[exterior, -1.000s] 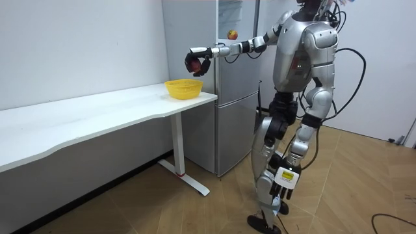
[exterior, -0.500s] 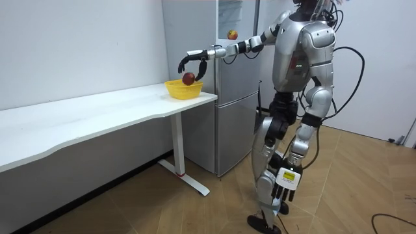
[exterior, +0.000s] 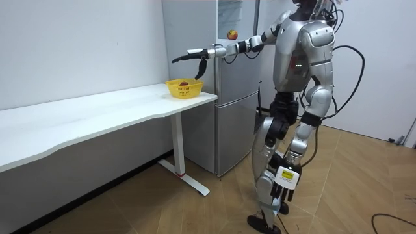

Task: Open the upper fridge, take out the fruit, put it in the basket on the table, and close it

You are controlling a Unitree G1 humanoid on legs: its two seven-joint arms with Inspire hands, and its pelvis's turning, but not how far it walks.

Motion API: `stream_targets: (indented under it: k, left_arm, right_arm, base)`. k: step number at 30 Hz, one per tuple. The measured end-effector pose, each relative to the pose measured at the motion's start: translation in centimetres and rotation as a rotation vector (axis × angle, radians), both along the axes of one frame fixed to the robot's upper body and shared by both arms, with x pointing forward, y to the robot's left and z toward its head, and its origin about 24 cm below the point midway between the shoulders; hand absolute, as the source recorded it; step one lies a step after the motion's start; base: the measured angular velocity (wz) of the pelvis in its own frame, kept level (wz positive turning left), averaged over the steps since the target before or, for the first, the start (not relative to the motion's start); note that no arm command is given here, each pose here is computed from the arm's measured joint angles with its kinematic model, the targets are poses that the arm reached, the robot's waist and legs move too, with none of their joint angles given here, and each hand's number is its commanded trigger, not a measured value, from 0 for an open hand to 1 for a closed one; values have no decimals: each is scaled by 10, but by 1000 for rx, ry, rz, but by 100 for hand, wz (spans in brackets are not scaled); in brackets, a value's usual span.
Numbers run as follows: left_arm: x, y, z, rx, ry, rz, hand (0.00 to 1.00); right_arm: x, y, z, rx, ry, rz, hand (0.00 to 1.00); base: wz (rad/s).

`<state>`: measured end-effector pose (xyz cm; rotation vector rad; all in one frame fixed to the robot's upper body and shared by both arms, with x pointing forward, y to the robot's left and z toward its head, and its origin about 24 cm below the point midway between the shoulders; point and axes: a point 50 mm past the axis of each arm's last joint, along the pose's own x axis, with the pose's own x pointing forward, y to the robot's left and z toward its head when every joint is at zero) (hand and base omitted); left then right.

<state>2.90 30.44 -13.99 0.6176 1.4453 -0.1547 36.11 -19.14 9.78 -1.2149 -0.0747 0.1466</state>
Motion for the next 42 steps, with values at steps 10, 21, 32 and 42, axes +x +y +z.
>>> stream_targets:
  k: [10,21,32,42]
  left_arm:
    - [-2,1,0,18,-3,2,0]
    - [-11,0,0,20,13,8,0]
    - [-26,-19,-8,-39,8,91,0]
    - [-32,-30,-12,-67,5,114,0]
  right_arm:
    - [0,0,0,4,1,-1,0]
    - [0,4,5,79,-12,8,0]
    - [-23,39,65,194,-308,214,0]
    - [-57,44,95,270,-554,271,0]
  base:
    - [0]
    - [0]
    - [-9]
    - [-20]
